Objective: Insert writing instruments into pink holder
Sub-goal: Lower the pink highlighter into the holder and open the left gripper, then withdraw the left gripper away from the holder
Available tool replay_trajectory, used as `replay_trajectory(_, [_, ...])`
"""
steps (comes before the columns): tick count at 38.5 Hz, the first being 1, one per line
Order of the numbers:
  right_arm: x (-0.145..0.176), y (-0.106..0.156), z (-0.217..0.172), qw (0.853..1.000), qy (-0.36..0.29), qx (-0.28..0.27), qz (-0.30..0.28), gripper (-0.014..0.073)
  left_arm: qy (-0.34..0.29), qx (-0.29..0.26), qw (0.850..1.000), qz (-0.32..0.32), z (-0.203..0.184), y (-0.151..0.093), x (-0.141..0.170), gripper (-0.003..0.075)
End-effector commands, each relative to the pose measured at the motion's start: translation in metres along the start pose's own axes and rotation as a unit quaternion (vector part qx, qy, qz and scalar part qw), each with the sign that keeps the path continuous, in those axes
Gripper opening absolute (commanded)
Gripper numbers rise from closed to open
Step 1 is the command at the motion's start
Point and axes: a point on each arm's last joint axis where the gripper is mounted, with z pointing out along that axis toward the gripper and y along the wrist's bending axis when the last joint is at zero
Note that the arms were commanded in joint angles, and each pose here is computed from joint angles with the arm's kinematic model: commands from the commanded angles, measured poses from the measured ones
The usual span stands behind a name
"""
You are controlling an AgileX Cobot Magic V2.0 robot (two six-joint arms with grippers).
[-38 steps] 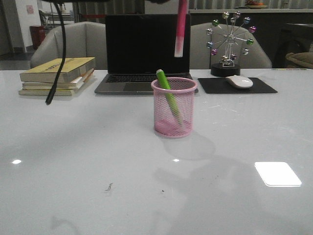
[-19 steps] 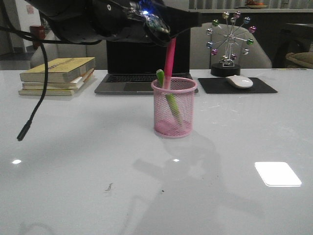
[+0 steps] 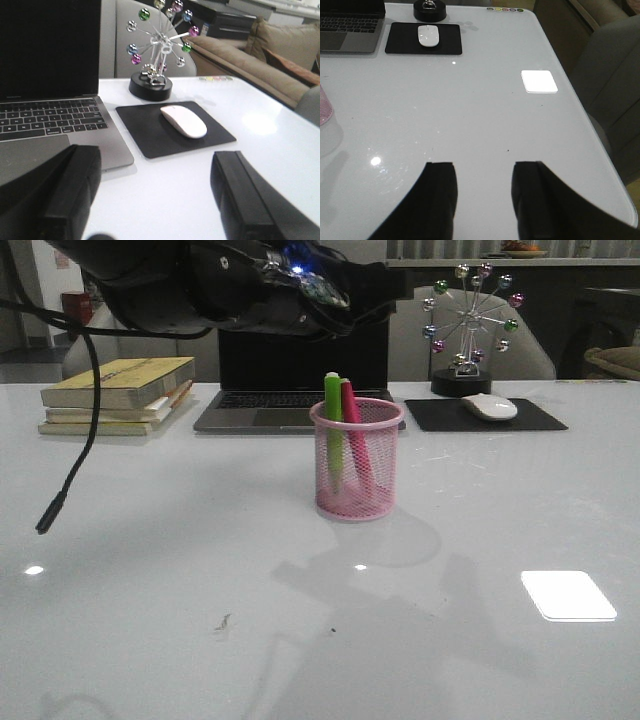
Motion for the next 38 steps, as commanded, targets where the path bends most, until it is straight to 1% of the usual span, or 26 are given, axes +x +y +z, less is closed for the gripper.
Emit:
replay_trajectory(1, [-0.012,-0.001,-0.002,0.999,-0.043,0.008,-0.007,0.0393,-0.07,0.037,0.996,0.029,-0.017,-0.017,-0.052,0.0479])
replay_trajectory(5, [-0.012,-0.001,-0.002,0.999,-0.043,0.008,-0.007,0.0393,-0.067,0.047,0.995,0.055,-0.027,-0.02,-0.068,0.0454])
replay_trajectory(7, [-0.012,-0.001,-0.003,0.999,-0.045,0.007,-0.008,0.0393,-0.076,0.048,0.994,0.059,-0.033,-0.021,-0.08,0.0449])
replay_trajectory(10, [-0.013,-0.001,-0.003,0.999,-0.047,0.007,-0.008,0.0393,-0.104,0.045,0.992,0.061,-0.048,-0.018,-0.106,0.0445])
replay_trajectory(14, [-0.013,-0.001,-0.003,0.999,-0.051,0.006,-0.008,0.0393,-0.132,0.03,0.988,0.068,-0.075,-0.006,-0.146,0.0445])
replay_trajectory(19, [-0.014,-0.001,-0.003,0.999,-0.053,0.005,-0.008,0.0393,-0.157,-0.004,0.984,0.079,-0.114,0.017,-0.191,0.0445])
replay_trajectory(23, [-0.014,-0.001,-0.003,0.998,-0.056,0.004,-0.008,0.0393,-0.194,-0.036,0.977,0.086,-0.159,0.033,-0.23,0.0445])
replay_trajectory(25, [-0.014,0.0,-0.003,0.998,-0.057,0.004,-0.008,0.0393,-0.205,-0.055,0.971,0.107,-0.182,0.04,-0.245,0.0445])
replay_trajectory(28, [-0.015,0.0,-0.003,0.998,-0.059,0.003,-0.009,0.0393,-0.196,-0.084,0.967,0.139,-0.215,0.046,-0.26,0.042])
replay_trajectory(31, [-0.015,0.0,-0.003,0.998,-0.061,0.002,-0.009,0.0393,-0.17,-0.112,0.969,0.139,-0.244,0.051,-0.267,0.0388])
replay_trajectory(35, [-0.015,0.0,-0.003,0.998,-0.061,0.002,-0.009,0.0393,-0.143,-0.143,0.97,0.136,-0.273,0.057,-0.265,0.0372])
replay_trajectory(38, [-0.015,0.0,-0.003,0.998,-0.061,0.002,-0.009,0.0393,-0.131,-0.161,0.969,0.133,-0.294,0.06,-0.253,0.0372])
